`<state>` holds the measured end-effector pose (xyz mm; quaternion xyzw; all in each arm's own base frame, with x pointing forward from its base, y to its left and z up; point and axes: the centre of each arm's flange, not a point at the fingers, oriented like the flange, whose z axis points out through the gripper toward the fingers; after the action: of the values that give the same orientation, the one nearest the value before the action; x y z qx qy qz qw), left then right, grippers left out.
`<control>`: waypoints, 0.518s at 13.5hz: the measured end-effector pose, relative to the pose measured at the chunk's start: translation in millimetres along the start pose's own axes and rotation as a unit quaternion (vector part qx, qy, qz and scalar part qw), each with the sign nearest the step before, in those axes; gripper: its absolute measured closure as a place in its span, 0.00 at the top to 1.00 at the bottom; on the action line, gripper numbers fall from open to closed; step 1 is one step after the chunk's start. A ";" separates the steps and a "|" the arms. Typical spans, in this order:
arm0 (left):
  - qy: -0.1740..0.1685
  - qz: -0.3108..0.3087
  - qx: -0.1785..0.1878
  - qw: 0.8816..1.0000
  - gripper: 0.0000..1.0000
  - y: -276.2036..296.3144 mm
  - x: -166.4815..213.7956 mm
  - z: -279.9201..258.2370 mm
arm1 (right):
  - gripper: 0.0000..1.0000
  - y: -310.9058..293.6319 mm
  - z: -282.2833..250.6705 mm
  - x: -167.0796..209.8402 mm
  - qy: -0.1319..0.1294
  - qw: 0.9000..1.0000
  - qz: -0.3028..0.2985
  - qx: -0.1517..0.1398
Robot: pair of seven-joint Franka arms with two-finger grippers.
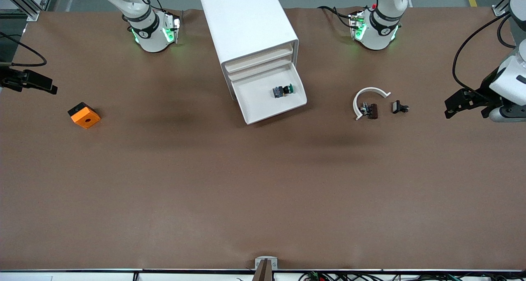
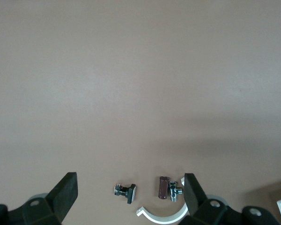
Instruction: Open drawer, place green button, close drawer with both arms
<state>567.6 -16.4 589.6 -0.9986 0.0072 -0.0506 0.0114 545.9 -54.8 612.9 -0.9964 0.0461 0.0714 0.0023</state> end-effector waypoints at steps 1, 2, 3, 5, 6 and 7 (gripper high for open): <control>0.002 0.001 0.000 1.000 1.00 3.2 0.2 -8.4 | 1.00 -0.6 0.2 0.9 0.003 1.000 -0.001 0.000; 0.005 -0.001 -0.001 1.000 1.00 5.7 0.6 -17.4 | 1.00 -0.8 0.3 2.4 0.008 1.000 -0.001 0.000; 0.007 -0.003 -0.001 1.000 1.00 8.1 0.5 -26.2 | 1.00 -1.1 -0.6 3.5 0.014 1.000 -0.004 0.000; 0.002 0.000 -0.002 1.000 1.00 15.0 -1.9 -36.6 | 1.00 -1.4 -4.5 2.3 0.021 1.000 -0.011 0.000; 0.000 -0.002 -0.002 1.000 1.00 17.5 -2.8 -37.9 | 1.00 -1.3 -7.1 0.7 0.025 1.000 -0.013 0.000; -0.002 -0.003 -0.002 1.000 1.00 18.1 -3.3 -37.9 | 1.00 -1.4 -11.6 -1.8 0.031 0.999 -0.014 0.000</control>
<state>560.2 -35.2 626.6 -0.9988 0.0044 -0.0483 0.0096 545.9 -53.3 624.7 -0.9987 0.0324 0.0401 0.0017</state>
